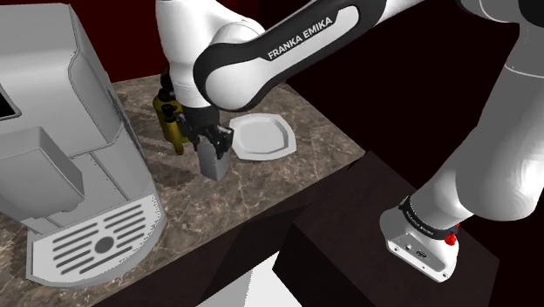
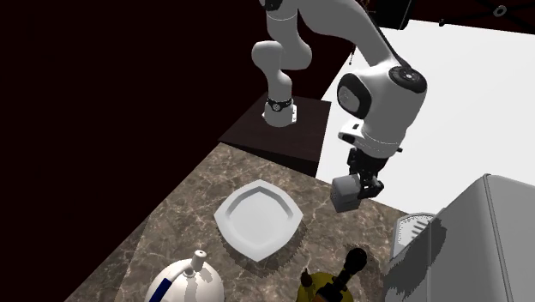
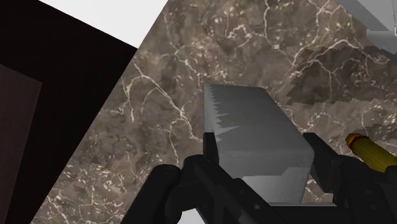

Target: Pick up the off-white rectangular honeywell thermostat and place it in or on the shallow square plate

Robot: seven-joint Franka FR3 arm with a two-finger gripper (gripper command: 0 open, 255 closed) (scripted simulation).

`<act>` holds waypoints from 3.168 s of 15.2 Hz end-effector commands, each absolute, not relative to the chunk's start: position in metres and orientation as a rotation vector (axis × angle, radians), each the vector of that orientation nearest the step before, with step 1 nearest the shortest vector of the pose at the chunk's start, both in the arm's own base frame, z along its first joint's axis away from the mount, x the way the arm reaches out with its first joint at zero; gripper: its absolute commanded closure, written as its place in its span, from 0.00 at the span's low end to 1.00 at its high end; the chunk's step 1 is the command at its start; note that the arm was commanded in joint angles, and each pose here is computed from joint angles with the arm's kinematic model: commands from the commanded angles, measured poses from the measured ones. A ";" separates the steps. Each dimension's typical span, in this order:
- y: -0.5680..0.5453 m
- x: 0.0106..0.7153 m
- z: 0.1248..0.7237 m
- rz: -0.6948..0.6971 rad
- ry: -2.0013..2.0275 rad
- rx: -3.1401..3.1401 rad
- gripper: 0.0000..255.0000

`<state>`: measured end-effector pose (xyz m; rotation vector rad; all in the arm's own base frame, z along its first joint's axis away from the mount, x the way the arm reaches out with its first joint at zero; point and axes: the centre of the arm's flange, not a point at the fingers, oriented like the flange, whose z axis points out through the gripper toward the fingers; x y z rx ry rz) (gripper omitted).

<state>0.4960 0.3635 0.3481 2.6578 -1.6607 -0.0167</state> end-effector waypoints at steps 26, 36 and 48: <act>0.106 0.573 0.344 -0.016 -1.659 2.659 1.00; 0.106 0.573 0.291 -0.016 -1.659 2.659 1.00; 0.106 0.573 0.276 -0.016 -1.659 2.659 0.00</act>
